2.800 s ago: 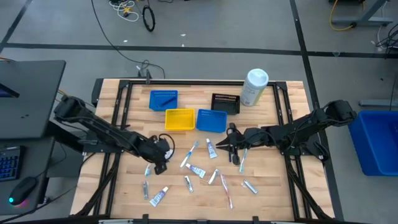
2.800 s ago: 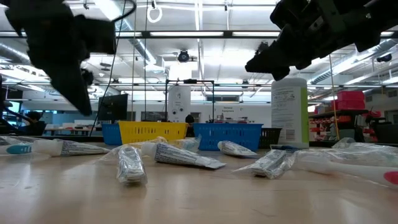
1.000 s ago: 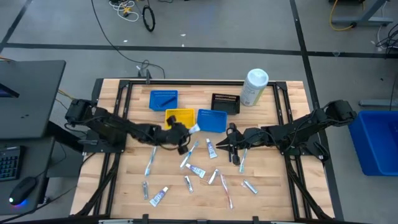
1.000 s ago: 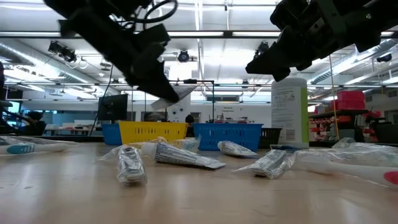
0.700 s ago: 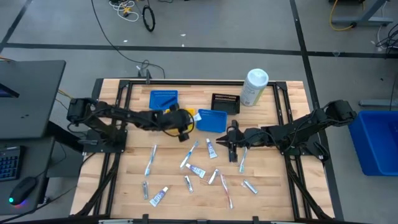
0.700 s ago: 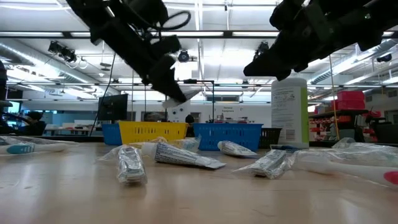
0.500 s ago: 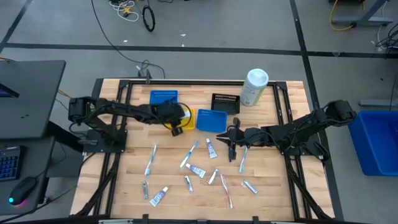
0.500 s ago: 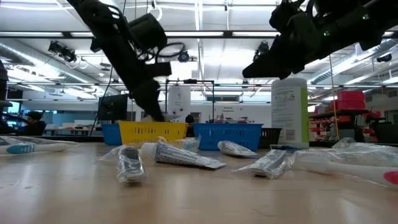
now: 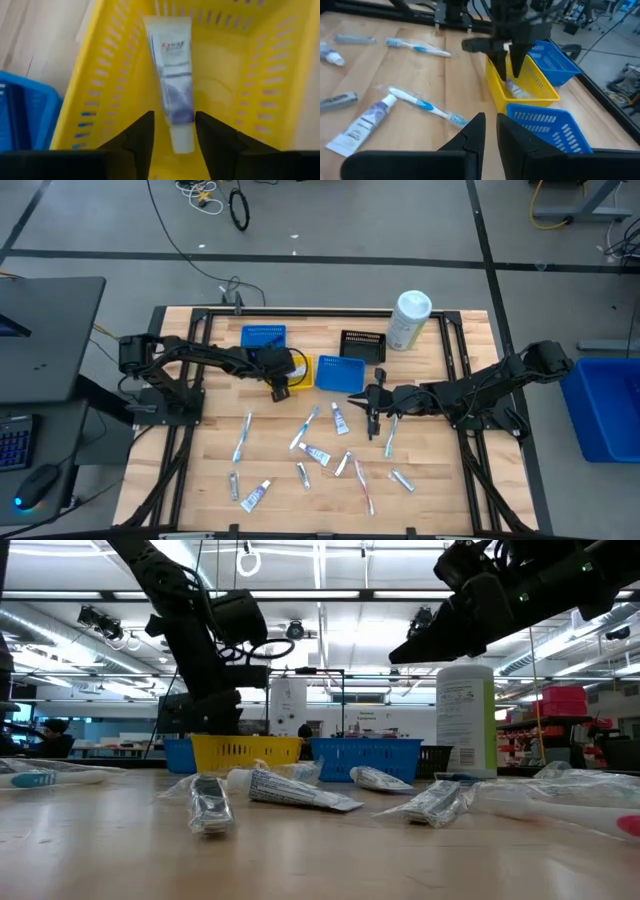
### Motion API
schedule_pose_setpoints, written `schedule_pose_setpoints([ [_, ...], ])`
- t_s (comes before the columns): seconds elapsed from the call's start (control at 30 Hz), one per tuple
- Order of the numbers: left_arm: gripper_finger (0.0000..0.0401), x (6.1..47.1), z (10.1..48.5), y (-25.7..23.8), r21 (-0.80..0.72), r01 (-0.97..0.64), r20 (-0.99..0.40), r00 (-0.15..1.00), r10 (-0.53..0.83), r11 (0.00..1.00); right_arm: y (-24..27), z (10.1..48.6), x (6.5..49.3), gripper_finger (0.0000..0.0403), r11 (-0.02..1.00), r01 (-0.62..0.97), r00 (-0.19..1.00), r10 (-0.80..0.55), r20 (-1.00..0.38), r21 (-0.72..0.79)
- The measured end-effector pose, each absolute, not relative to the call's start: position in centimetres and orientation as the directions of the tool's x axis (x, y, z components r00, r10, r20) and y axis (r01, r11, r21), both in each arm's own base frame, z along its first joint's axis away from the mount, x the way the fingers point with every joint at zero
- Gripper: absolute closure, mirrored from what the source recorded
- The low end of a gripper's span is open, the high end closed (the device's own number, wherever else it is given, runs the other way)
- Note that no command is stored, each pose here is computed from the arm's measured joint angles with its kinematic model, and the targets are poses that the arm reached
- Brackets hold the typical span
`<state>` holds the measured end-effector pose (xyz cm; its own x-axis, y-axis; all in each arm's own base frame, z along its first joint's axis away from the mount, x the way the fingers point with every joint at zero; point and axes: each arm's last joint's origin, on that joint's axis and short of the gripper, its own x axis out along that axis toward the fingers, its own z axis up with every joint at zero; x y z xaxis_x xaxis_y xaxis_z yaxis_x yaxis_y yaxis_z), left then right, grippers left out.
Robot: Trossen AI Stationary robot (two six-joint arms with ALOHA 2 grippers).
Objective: Pick & Place Travel size toiletries
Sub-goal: Put the toothpaste into the yellow basket, then put the green toothbrush into the right blue basket
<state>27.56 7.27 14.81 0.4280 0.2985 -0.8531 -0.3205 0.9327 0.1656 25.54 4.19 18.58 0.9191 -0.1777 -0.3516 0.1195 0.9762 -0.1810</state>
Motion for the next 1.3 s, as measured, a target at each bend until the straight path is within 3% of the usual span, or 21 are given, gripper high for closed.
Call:
schedule_pose_setpoints([
  [0.23,0.0223,28.3,16.8,7.0,0.207,-0.327,-0.816,0.462,0.347,0.922,4.2,18.7,25.6,0.0333,0.982,0.124,0.924,-0.166,-0.344,-0.141],
  [0.5,0.0231,28.5,23.5,5.5,0.188,-0.307,-0.732,0.59,0.341,0.933,4.2,18.2,25.4,0.0273,0.983,0.132,0.905,-0.17,-0.389,-0.124],
  [0.73,0.0236,25.7,27.2,2.7,0.148,-0.261,-0.692,0.662,0.289,0.954,4.2,17.9,25.3,0.0224,0.984,0.144,0.893,-0.173,-0.416,-0.101],
  [1.03,0.0237,24.0,28.0,-1.7,0.063,-0.194,-0.714,0.676,0.18,0.979,4.3,17.7,25.2,0.0193,0.992,0.116,0.886,-0.129,-0.446,-0.056],
  [1.3,0.0237,23.8,27.7,-5.5,0.062,-0.078,-0.712,0.695,0.099,0.995,4.3,17.7,25.2,0.0204,0.991,0.129,0.887,-0.13,-0.444,-0.032],
])
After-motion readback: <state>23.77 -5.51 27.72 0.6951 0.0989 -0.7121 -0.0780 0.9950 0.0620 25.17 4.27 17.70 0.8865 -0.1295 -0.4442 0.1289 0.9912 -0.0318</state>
